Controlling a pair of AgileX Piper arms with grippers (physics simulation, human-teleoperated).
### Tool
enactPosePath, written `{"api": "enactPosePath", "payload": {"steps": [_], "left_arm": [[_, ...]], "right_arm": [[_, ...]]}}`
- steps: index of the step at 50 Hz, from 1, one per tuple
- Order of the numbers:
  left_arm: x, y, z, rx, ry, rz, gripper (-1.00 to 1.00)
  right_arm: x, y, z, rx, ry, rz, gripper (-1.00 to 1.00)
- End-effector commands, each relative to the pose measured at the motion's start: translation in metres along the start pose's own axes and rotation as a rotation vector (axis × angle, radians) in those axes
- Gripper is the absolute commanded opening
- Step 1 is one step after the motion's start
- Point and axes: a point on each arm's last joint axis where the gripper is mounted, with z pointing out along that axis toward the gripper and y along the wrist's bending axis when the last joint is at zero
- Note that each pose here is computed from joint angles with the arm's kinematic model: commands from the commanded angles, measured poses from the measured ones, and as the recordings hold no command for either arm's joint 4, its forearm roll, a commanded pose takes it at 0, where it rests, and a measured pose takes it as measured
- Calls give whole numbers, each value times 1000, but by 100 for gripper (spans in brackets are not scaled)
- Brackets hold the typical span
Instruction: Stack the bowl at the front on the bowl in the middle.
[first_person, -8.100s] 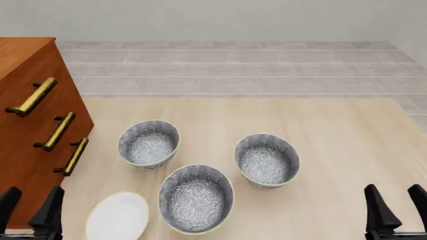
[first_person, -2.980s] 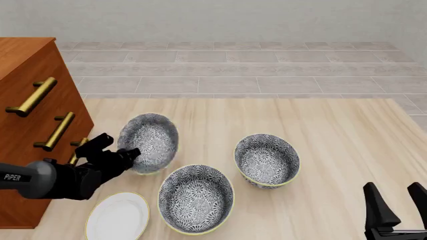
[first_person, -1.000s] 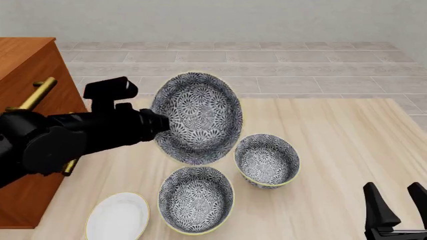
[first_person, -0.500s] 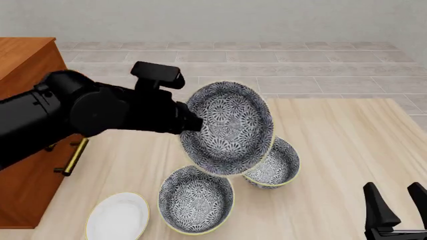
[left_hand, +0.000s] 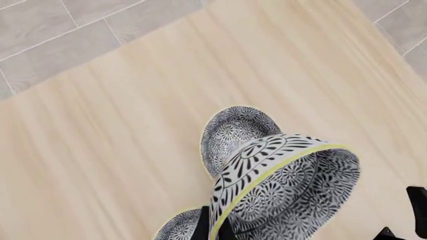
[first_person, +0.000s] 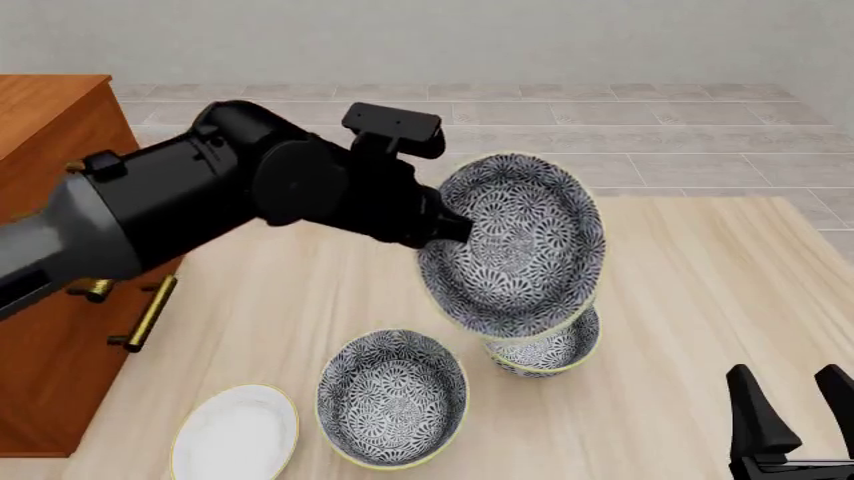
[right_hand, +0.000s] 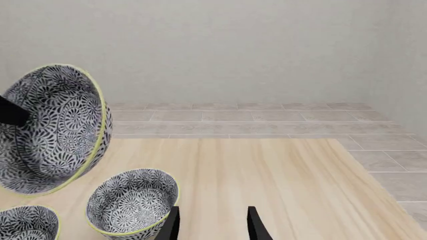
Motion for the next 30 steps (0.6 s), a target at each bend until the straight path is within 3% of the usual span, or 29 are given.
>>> {"api": "enactPosePath", "payload": {"steps": [1,18,30], "left_arm": [[-8,-11,23,19,5,-19,-100],[-2,-27,51,44,29,-19,-100],[3,-28,65,43,36,-15,-100]], "right_arm": [[0,0,0,0,0,0,100],[0,0,0,0,0,0,100],[0,0,0,0,0,0,100]]}}
